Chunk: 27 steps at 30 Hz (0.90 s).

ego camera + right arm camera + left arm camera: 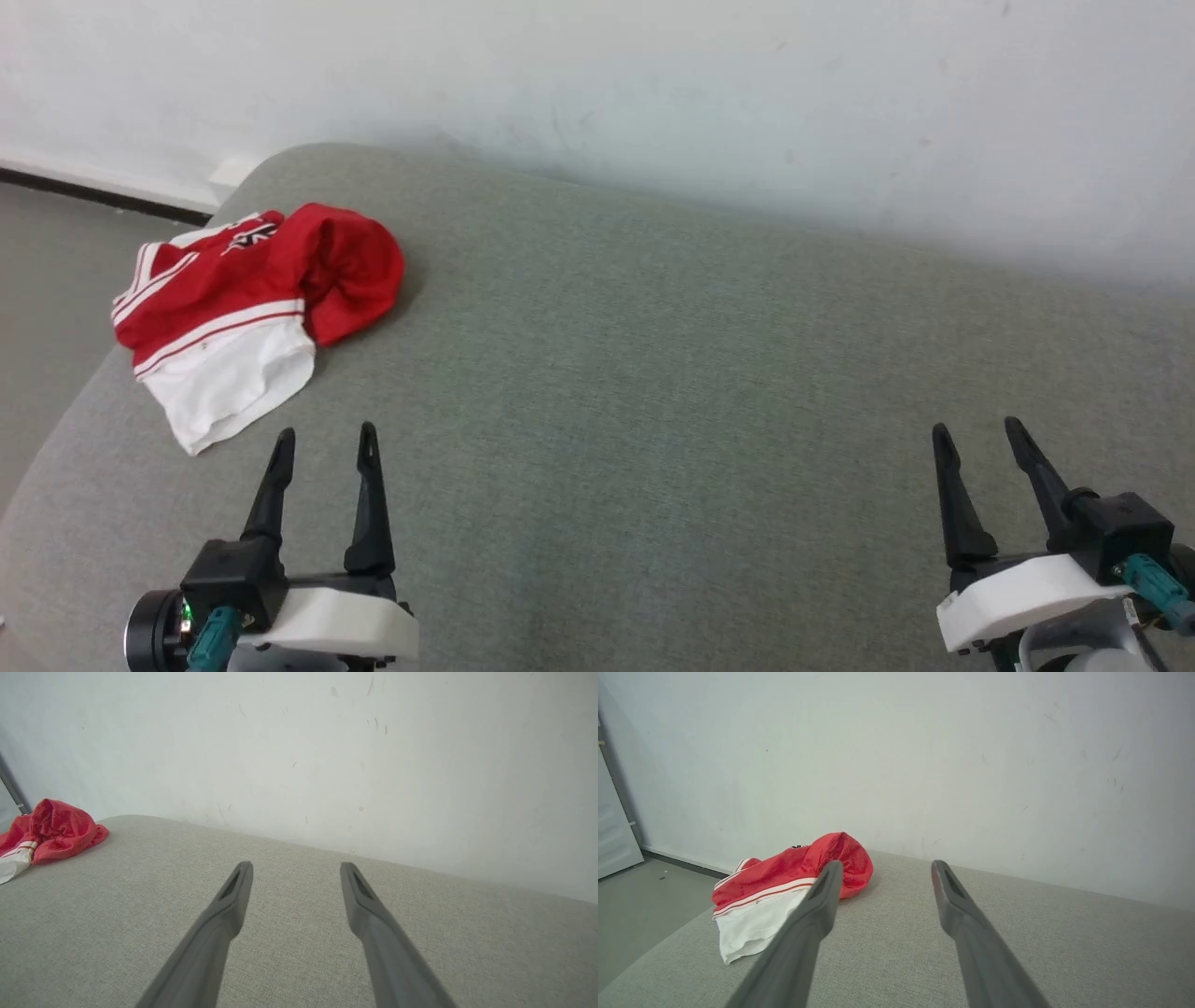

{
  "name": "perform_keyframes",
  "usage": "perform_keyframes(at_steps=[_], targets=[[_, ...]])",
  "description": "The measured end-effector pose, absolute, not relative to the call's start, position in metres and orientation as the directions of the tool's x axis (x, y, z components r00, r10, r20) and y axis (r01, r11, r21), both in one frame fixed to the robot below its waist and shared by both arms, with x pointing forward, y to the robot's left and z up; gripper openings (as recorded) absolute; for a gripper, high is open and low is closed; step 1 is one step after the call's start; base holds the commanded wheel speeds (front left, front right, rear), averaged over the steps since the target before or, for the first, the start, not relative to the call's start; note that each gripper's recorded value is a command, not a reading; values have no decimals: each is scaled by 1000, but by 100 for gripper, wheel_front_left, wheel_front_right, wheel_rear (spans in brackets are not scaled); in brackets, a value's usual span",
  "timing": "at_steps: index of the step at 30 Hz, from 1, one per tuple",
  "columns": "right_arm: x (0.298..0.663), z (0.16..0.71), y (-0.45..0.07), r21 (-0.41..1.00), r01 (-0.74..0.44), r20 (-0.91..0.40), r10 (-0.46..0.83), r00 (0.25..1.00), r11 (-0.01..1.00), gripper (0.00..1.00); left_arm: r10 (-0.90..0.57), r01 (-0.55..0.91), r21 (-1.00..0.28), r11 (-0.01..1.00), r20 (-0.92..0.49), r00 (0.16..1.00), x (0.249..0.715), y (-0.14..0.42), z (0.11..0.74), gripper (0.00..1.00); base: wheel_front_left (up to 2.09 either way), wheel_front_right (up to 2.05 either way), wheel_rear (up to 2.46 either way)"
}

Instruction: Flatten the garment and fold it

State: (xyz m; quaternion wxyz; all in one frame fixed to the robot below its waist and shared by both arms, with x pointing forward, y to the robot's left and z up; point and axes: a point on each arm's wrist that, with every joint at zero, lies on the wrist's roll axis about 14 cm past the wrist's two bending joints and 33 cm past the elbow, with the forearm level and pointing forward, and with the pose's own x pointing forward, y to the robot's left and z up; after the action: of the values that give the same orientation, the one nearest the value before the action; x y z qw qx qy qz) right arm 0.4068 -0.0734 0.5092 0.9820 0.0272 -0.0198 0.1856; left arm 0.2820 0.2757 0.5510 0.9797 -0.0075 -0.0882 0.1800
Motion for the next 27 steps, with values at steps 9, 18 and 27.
perform_keyframes(at_steps=[9,18,27], targets=[[408,506,-43,50,-444,49,442,896,895,100,424,-422,-55,905,191,885,260,293,555,100,0,0,0],[407,505,-12,49,-519,56,516,855,854,100,496,-494,-66,867,198,845,232,307,553,100,0,0,0],[404,507,10,53,-569,69,566,822,820,100,555,-552,-79,830,212,804,205,318,553,100,0,0,0]])
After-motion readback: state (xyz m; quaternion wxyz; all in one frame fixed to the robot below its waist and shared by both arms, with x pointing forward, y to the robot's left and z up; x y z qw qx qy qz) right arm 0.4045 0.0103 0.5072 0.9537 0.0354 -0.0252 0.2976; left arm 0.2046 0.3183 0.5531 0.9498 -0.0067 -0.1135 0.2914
